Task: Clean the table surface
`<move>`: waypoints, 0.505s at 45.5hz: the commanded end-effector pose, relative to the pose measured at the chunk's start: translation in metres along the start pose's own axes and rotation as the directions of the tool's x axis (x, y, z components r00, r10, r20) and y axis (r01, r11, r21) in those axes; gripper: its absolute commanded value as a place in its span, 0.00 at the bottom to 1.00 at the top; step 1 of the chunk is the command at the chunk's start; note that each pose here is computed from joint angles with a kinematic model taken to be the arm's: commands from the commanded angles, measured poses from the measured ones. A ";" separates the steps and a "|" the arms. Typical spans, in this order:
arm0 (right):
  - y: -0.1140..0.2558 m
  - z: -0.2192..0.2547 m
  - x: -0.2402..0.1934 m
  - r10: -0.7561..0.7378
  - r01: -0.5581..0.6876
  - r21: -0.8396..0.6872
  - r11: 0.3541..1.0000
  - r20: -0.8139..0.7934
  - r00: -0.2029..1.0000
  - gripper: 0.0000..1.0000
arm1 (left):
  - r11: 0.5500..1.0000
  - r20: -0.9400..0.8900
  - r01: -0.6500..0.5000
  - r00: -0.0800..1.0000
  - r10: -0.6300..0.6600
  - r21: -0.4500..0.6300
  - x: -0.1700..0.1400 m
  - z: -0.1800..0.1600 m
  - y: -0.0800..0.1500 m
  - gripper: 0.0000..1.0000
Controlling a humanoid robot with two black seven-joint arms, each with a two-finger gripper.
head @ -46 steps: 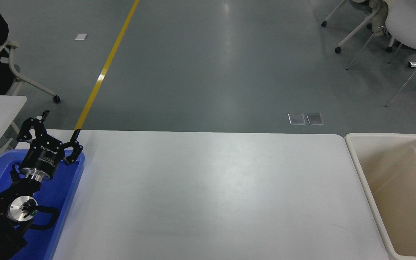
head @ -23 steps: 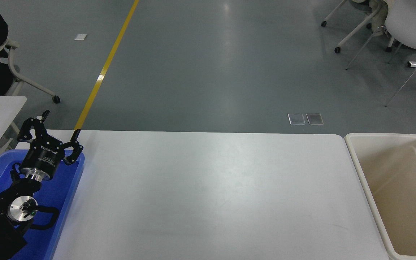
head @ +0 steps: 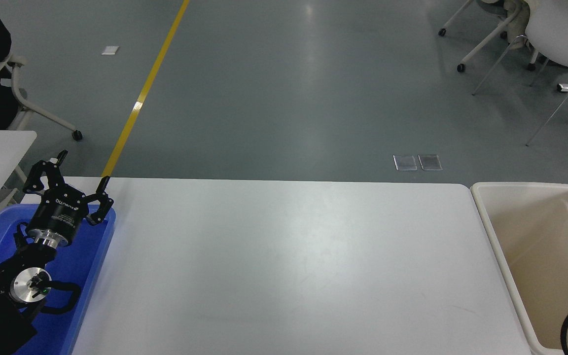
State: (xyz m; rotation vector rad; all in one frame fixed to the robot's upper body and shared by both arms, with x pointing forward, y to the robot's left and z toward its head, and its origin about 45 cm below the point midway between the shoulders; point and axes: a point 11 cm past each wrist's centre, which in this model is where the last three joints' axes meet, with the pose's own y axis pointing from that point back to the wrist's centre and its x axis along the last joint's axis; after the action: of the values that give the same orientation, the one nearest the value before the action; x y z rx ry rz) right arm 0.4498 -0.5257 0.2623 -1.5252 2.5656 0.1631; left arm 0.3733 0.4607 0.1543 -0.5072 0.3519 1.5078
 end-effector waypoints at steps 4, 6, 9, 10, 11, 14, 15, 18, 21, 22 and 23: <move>0.001 -0.015 -0.049 -0.104 0.095 0.055 0.994 0.203 0.974 0.99 | 1.000 0.000 0.000 1.000 0.000 0.000 0.000 0.000 0.000 1.00; 0.004 -0.010 -0.056 -0.121 0.114 0.047 0.992 0.212 0.970 0.99 | 1.000 0.000 0.000 1.000 0.000 0.000 0.000 0.000 0.000 1.00; 0.009 0.000 -0.064 -0.144 0.141 0.031 0.990 0.220 0.965 0.99 | 1.000 0.000 0.000 1.000 0.000 0.000 0.000 0.000 0.000 1.00; 0.011 0.004 -0.066 -0.149 0.147 0.025 0.989 0.221 0.964 0.99 | 1.000 0.000 0.000 1.000 0.000 0.000 0.000 0.000 0.000 1.00; 0.015 0.015 -0.072 -0.157 0.160 0.007 0.987 0.223 0.962 0.99 | 1.000 0.000 0.000 1.000 0.000 0.000 0.000 0.000 0.000 1.00; 0.022 0.032 -0.082 -0.169 0.178 -0.021 0.984 0.229 0.959 0.99 | 1.000 0.000 0.000 1.000 0.000 0.000 0.000 0.000 0.000 1.00; 0.025 0.039 -0.085 -0.172 0.183 -0.031 0.983 0.228 0.959 0.99 | 1.000 0.000 0.000 1.000 0.000 0.000 0.000 0.000 0.000 1.00; 0.033 0.057 -0.088 -0.175 0.192 -0.057 0.980 0.221 0.959 0.99 | 1.000 0.000 0.000 1.000 0.000 0.000 0.000 0.000 0.000 1.00; 0.041 0.073 -0.092 -0.183 0.203 -0.074 0.976 0.211 0.960 0.99 | 1.000 0.000 0.000 1.000 0.000 0.000 0.000 0.000 0.000 1.00; 0.044 0.078 -0.093 -0.185 0.205 -0.078 0.976 0.208 0.960 0.99 | 1.000 0.000 0.000 1.000 0.000 0.000 0.000 0.000 0.000 1.00; 0.046 0.082 -0.095 -0.188 0.208 -0.080 0.975 0.206 0.960 0.99 | 1.000 0.000 0.000 1.000 0.000 0.000 0.000 0.000 0.000 1.00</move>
State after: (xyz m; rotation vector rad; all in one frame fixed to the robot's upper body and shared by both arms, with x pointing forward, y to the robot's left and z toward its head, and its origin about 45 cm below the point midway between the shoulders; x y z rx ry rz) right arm 0.4683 -0.4466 0.2409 -1.6288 2.2987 0.3323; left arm 0.3733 0.4607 0.1542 -0.5071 0.3520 1.5077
